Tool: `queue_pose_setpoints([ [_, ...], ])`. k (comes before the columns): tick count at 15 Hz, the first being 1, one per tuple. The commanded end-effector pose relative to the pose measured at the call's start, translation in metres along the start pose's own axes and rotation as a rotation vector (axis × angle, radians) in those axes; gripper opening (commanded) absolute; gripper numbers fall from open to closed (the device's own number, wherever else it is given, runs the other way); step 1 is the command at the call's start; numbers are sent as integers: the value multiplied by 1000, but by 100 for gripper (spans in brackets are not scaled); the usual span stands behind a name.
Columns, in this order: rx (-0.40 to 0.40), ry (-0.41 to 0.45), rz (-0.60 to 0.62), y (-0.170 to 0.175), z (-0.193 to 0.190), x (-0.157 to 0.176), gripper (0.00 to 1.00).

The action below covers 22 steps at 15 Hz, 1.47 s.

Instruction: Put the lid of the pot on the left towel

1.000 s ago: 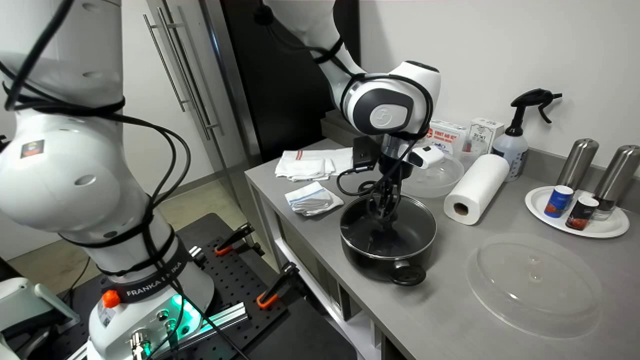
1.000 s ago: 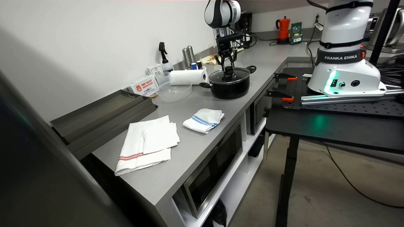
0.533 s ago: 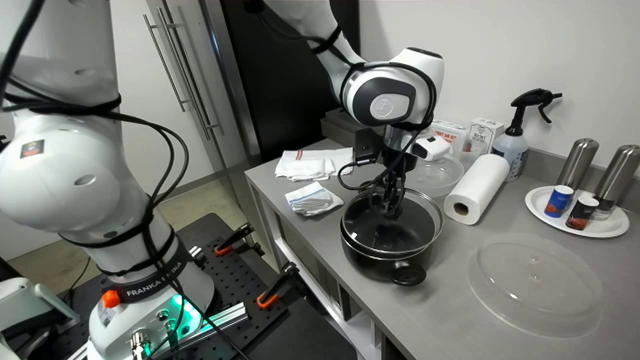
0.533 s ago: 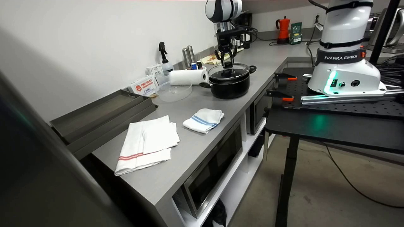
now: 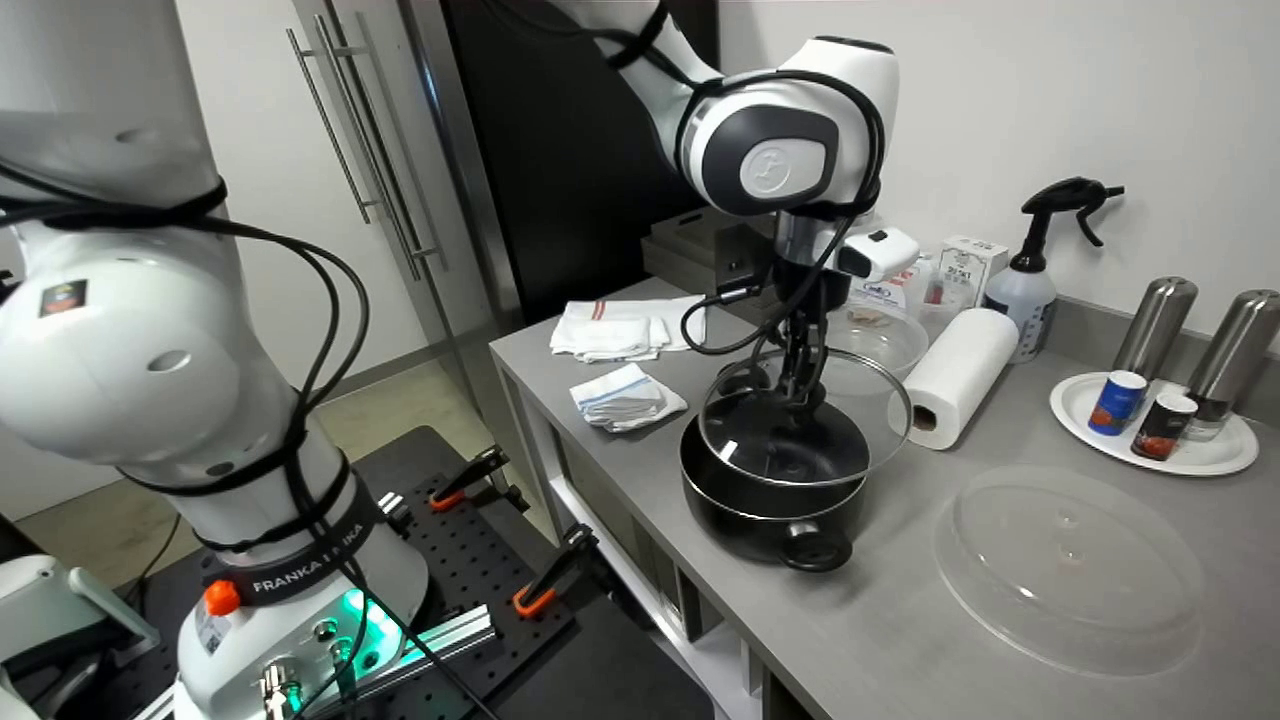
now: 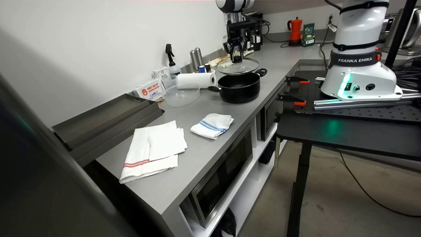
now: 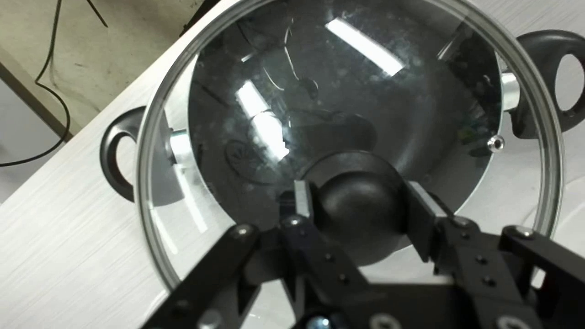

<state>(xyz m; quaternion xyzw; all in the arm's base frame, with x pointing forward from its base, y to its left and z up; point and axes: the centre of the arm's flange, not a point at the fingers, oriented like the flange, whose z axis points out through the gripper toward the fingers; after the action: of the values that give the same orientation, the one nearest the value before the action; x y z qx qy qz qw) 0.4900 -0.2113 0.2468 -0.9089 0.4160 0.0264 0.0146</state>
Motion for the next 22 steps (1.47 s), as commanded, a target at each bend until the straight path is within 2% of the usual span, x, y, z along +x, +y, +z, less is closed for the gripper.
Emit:
queue_pose_setpoints([
  [1, 7, 21, -15, 5, -29, -3, 26],
  [7, -10, 46, -52, -4, -39, -8, 26],
  [17, -137, 134, -323, -60, -64, -56, 26],
  [22, -210, 141, -451, -94, -67, -84, 26],
])
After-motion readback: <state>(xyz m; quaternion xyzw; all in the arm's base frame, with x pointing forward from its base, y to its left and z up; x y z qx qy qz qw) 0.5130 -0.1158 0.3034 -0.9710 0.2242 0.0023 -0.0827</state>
